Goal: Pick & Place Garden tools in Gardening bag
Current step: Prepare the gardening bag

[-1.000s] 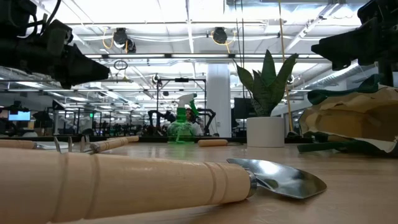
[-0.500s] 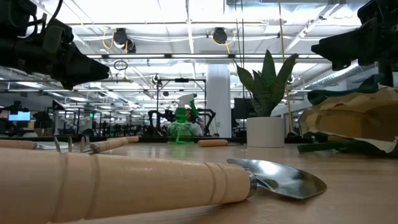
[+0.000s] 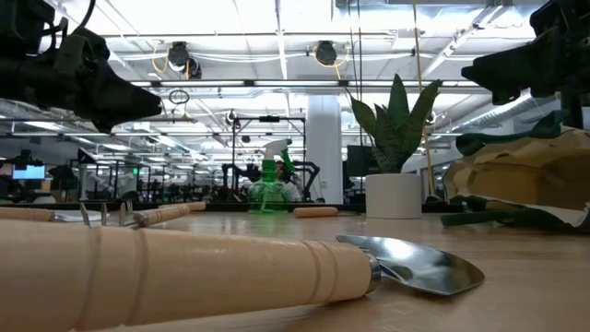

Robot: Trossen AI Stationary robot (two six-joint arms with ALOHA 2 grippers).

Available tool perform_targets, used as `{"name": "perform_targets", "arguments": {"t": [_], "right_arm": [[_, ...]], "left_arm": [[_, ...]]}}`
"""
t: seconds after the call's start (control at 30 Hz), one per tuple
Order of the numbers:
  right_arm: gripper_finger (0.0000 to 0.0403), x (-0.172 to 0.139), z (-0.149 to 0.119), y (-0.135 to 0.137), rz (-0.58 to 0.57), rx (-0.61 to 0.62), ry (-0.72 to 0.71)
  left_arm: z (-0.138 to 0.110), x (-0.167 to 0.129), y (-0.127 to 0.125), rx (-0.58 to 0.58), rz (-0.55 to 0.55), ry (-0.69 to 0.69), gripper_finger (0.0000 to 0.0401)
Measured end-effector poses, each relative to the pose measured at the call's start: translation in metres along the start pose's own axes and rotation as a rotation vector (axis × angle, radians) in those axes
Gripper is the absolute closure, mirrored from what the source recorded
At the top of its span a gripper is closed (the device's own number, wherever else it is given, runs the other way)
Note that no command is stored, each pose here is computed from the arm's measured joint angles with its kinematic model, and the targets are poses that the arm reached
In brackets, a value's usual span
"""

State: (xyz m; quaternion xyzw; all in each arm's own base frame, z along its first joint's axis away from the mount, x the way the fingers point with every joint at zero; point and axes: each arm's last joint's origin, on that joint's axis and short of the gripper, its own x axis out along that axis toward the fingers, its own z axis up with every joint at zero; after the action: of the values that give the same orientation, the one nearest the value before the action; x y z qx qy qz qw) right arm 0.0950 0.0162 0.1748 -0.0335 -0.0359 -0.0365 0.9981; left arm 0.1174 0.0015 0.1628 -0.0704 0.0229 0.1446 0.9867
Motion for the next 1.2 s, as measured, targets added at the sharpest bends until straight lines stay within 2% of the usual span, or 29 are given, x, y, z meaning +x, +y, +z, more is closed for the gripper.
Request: {"name": "perform_targets", "arguments": {"t": [0.4,1.03,1.2], "right_arm": [[0.0264,0.0000,-0.0001,0.0000,0.000,0.000,0.000],[0.0264,0.0000,0.0003,0.0000,0.000,0.001,-0.003],[0.0264,0.0000,0.0021,-0.0002,-0.002,0.007,-0.022]], "left_arm": [[-0.0004,-0.0001,-0.0023,-0.088,-0.079,0.016,0.0244],[-0.0003,-0.0001,-0.0021,-0.038,-0.071,0.012,0.0244],[-0.0004,-0.0001,-0.0029,-0.064,-0.098,0.018,0.0244]]}}
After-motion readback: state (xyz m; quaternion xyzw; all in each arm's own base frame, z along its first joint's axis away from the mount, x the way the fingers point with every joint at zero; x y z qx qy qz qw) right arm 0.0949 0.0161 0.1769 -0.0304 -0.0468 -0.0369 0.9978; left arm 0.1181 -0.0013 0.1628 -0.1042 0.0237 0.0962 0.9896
